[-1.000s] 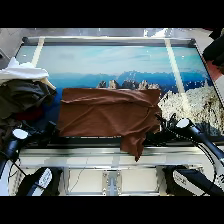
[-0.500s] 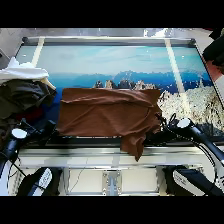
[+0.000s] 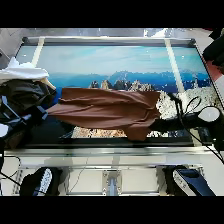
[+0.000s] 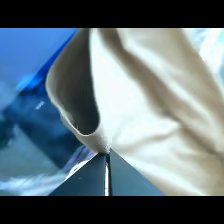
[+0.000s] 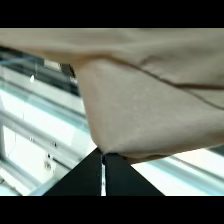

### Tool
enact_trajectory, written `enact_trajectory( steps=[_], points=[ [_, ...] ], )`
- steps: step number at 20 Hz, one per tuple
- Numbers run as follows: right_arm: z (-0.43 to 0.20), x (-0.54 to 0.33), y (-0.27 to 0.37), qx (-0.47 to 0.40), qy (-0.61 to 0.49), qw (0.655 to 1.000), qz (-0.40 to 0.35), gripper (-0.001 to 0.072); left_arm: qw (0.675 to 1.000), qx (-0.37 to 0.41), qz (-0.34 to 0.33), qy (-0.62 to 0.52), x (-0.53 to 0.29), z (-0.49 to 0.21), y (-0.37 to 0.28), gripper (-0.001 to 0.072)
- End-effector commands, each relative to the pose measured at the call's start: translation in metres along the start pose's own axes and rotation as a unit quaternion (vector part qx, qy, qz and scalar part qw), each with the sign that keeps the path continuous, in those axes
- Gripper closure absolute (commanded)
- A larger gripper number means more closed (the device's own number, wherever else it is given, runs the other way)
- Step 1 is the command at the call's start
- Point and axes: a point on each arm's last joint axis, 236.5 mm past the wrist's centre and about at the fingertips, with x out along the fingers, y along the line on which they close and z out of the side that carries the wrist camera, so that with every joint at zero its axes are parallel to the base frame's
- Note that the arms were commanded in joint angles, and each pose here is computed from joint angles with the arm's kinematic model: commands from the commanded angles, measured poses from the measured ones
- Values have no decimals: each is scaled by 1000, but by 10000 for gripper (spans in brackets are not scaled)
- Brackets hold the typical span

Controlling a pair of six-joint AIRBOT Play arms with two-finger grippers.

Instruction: Fold the shirts.

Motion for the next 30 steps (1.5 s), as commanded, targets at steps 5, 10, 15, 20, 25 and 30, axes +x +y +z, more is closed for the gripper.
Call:
enact_trajectory(
  steps=[5, 10, 15, 20, 25, 30],
  points=[
    [107, -9, -32, -10, -68, 995, -69, 704, 982, 185, -16, -22, 46, 73, -81, 700],
    [178, 31, -82, 10, -86, 991, -101, 704, 949, 292, 120, 3, 142, 113, -70, 700],
    [221, 70, -117, 26, -83, 990, -107, 704, 923, 354, 151, 18, 201, 118, -75, 700],
    [235, 98, -138, 48, -93, 989, -105, 702, 916, 360, 167, 50, 230, 100, -53, 698],
    [247, 83, -123, 36, -105, 989, -96, 431, 921, 359, 148, 23, 220, 113, -76, 138],
    [235, 9, -117, -17, -40, 988, -149, 237, 925, 358, 120, -51, 148, 151, -123, 13]
  ],
)
